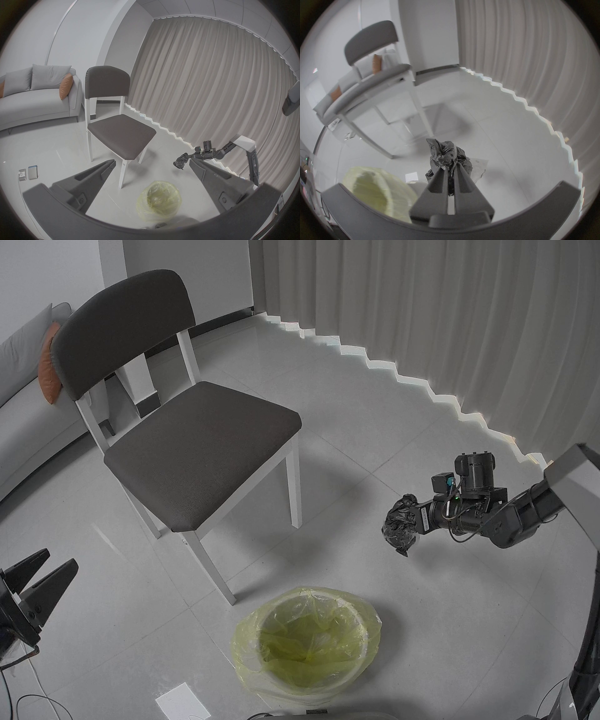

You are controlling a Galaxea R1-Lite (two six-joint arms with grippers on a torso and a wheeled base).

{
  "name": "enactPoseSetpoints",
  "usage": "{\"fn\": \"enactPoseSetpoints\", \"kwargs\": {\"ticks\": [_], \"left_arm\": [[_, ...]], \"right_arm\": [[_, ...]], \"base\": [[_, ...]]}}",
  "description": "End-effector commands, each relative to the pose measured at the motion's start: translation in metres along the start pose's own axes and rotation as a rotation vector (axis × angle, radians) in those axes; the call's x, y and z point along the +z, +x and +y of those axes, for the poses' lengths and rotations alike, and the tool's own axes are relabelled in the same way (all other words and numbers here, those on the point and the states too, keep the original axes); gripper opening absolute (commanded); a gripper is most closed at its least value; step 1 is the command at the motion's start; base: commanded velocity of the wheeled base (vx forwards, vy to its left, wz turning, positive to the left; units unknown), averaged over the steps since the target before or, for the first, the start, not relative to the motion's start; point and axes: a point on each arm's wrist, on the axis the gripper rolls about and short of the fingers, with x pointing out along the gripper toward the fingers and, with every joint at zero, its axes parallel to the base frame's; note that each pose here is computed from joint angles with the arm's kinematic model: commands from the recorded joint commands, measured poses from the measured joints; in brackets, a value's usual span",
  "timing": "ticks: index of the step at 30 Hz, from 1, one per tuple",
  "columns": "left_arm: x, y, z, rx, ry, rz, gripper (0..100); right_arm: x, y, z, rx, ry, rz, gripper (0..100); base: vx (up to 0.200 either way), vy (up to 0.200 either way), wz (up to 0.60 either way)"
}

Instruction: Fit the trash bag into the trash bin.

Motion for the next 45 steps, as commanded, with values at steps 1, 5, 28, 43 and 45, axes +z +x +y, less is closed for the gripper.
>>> {"fn": "enactPoseSetpoints", "kwargs": {"ticks": [1,5,28,43,45], "left_arm": [[-0.008,0.001,0.001,-0.012,0.003,0.028,100],[-0.016,0.002,0.003,-0.010,-0.005,0.050,100],[-0.020,-0.001,0.003,-0.016,-0.010,0.031,100],[-0.021,0.000,0.003,-0.031,-0.042,0.043,100],[-0.022,0.000,0.004,-0.031,-0.042,0.044,100]], "right_arm": [[0.028,-0.087,0.071,0.165,-0.100,-0.109,0],[0.008,-0.099,0.110,0.257,-0.149,-0.066,0],[-0.076,-0.087,0.198,0.432,-0.301,0.102,0],[-0.112,-0.059,0.205,0.432,-0.316,0.194,0],[-0.116,-0.055,0.206,0.432,-0.319,0.190,0]], "base": [[0.000,0.000,0.00],[0.000,0.000,0.00],[0.000,0.000,0.00],[0.000,0.000,0.00],[0.000,0.000,0.00]]}}
